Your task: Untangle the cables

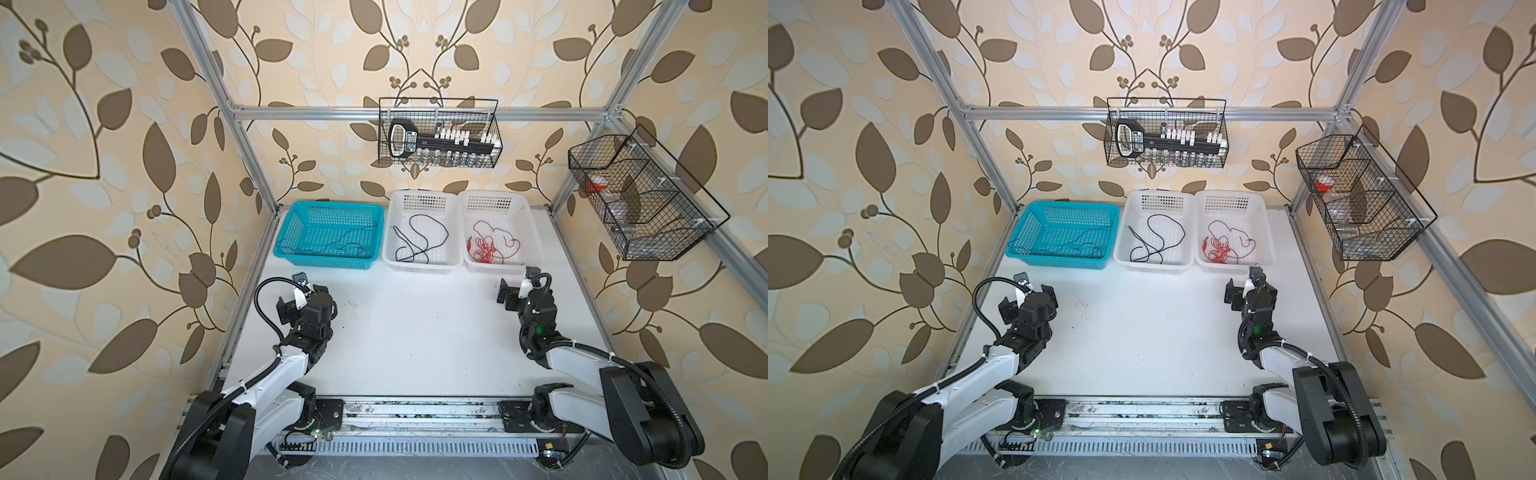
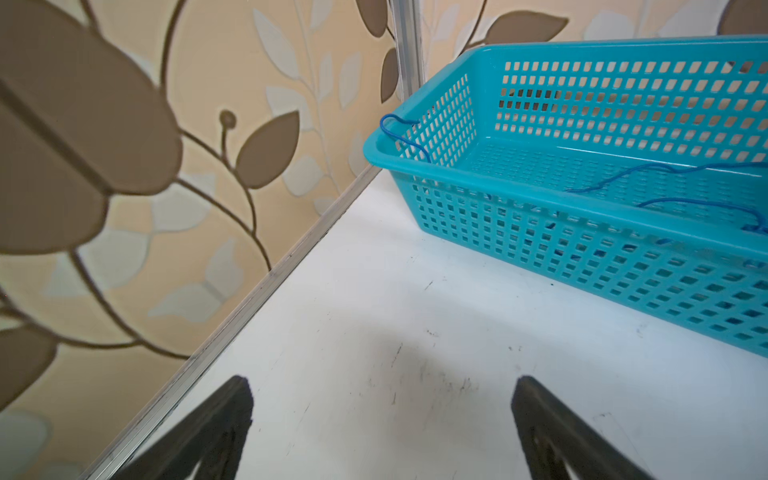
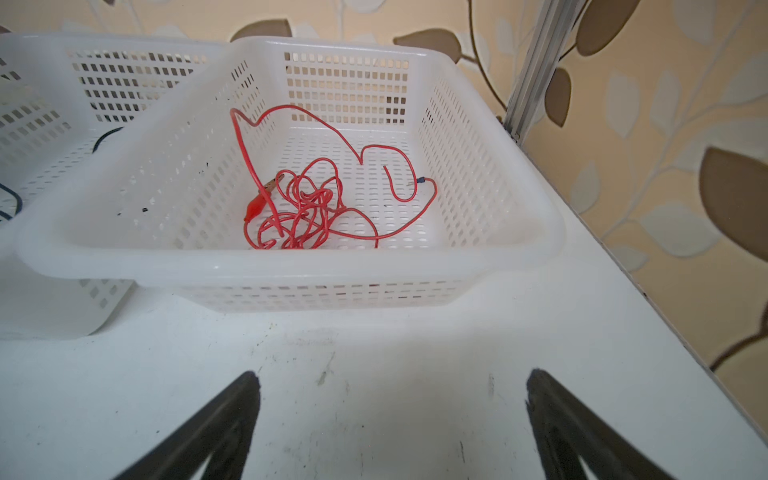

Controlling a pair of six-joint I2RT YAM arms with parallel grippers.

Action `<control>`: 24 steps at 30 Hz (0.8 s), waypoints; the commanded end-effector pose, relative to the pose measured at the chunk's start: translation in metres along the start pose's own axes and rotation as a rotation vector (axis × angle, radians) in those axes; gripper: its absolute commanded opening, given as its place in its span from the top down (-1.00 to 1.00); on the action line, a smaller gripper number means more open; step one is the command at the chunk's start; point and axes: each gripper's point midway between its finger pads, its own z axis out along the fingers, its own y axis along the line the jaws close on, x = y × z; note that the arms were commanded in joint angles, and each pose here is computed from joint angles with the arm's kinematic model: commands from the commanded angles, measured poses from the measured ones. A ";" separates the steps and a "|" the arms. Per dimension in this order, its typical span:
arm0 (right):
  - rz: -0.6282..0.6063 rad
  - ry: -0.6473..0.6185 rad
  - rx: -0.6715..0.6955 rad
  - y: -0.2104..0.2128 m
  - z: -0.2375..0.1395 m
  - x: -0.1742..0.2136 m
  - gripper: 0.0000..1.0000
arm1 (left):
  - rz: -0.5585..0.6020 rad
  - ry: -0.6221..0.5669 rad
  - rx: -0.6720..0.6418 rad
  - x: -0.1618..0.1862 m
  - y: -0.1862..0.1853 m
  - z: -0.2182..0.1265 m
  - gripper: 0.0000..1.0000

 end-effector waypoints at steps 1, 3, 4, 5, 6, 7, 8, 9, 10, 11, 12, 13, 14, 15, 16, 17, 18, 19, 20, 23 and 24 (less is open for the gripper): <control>0.032 -0.181 -0.028 -0.002 -0.007 -0.027 -1.00 | -0.037 -0.098 0.061 -0.031 -0.019 0.010 -0.98; 0.032 -0.173 -0.043 0.000 -0.002 -0.022 -1.00 | -0.026 -0.116 0.100 -0.028 -0.031 0.016 -0.98; 0.033 -0.167 -0.041 0.000 0.001 -0.022 -1.00 | -0.015 -0.134 0.119 -0.026 -0.036 0.018 -0.98; 0.036 -0.138 -0.029 -0.002 0.003 -0.018 -1.00 | -0.009 -0.145 0.126 -0.024 -0.039 0.021 -0.98; 0.044 -0.129 -0.019 -0.004 0.004 -0.018 -1.00 | -0.003 -0.144 0.140 -0.021 -0.042 0.024 -0.98; 0.044 -0.136 -0.019 -0.004 0.005 -0.020 -1.00 | 0.008 -0.125 0.159 -0.017 -0.046 0.027 -0.98; 0.041 -0.133 -0.020 -0.003 0.007 -0.020 -1.00 | 0.012 -0.104 0.174 -0.014 -0.050 0.032 -0.98; 0.043 -0.117 -0.015 -0.004 0.009 -0.019 -1.00 | 0.008 -0.087 0.169 -0.010 -0.049 0.038 -0.98; 0.044 -0.110 -0.015 -0.004 0.010 -0.018 -1.00 | -0.006 -0.089 0.160 -0.011 -0.047 0.043 -0.98; 0.041 -0.114 -0.016 -0.004 0.009 -0.018 -1.00 | -0.017 -0.064 0.154 -0.008 -0.044 0.047 -0.98; 0.039 -0.119 -0.018 -0.003 0.009 -0.019 -1.00 | -0.039 -0.037 0.154 -0.006 -0.040 0.050 -0.98; 0.038 -0.124 -0.019 -0.003 0.009 -0.020 -1.00 | -0.068 -0.029 0.146 -0.004 -0.035 0.052 -0.98; 0.038 -0.118 -0.016 -0.003 0.009 -0.019 -1.00 | -0.091 -0.010 0.133 0.006 -0.030 0.059 -0.98; 0.039 -0.117 -0.016 -0.004 0.009 -0.019 -1.00 | -0.096 -0.015 0.145 0.008 -0.031 0.066 -0.98; 0.039 -0.120 -0.017 -0.003 0.009 -0.019 -1.00 | -0.080 0.006 0.147 0.010 -0.034 0.071 -0.98; 0.039 -0.121 -0.018 -0.003 0.009 -0.020 -1.00 | -0.070 0.064 0.143 0.012 -0.036 0.076 -0.98; 0.040 -0.121 -0.018 -0.003 0.009 -0.020 -1.00 | -0.087 0.080 0.161 0.012 -0.035 0.075 -0.98; 0.039 -0.121 -0.018 -0.003 0.009 -0.020 -1.00 | -0.094 0.066 0.160 0.012 -0.033 0.075 -0.98; 0.031 -0.120 -0.017 -0.002 0.009 -0.019 -1.00 | -0.089 0.076 0.150 0.013 -0.032 0.077 -0.98; 0.019 -0.123 -0.016 0.000 0.008 -0.019 -1.00 | -0.090 0.076 0.152 0.013 -0.033 0.076 -0.98; 0.019 -0.124 -0.016 0.000 0.007 -0.019 -1.00 | -0.091 0.075 0.153 0.012 -0.033 0.076 -0.98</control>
